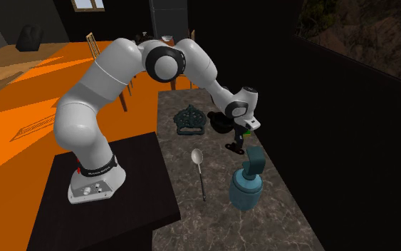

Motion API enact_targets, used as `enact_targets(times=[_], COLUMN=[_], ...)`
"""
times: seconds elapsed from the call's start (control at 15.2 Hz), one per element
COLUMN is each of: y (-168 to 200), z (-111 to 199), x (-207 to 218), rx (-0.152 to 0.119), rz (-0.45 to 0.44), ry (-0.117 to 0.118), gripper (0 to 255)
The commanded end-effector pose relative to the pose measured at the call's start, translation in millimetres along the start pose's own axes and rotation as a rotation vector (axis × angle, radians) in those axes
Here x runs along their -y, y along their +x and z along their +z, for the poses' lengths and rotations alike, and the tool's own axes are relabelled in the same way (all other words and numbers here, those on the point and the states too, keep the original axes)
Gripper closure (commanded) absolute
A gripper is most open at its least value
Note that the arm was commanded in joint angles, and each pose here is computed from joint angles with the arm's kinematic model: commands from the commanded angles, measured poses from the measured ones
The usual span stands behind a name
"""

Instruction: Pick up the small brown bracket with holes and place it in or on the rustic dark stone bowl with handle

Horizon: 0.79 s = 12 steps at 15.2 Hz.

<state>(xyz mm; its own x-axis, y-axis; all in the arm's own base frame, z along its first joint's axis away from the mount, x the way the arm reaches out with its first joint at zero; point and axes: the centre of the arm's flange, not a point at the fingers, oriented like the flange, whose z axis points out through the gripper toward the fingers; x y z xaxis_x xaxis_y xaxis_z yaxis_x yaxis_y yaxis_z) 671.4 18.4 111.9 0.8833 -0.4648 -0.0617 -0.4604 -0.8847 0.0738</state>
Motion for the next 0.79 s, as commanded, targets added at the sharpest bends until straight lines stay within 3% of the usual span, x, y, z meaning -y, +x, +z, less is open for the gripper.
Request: enact_targets(times=[0.0, 0.2, 0.26, 0.73], y=[0.0, 0.0, 0.0, -0.2], z=[0.5, 0.5, 0.5, -0.5], x=[0.0, 0.0, 0.0, 0.5], rx=[0.0, 0.0, 0.0, 0.0], rz=[0.0, 0.0, 0.0, 0.0], ry=[0.0, 0.0, 0.0, 0.0], gripper=[0, 0, 255, 255])
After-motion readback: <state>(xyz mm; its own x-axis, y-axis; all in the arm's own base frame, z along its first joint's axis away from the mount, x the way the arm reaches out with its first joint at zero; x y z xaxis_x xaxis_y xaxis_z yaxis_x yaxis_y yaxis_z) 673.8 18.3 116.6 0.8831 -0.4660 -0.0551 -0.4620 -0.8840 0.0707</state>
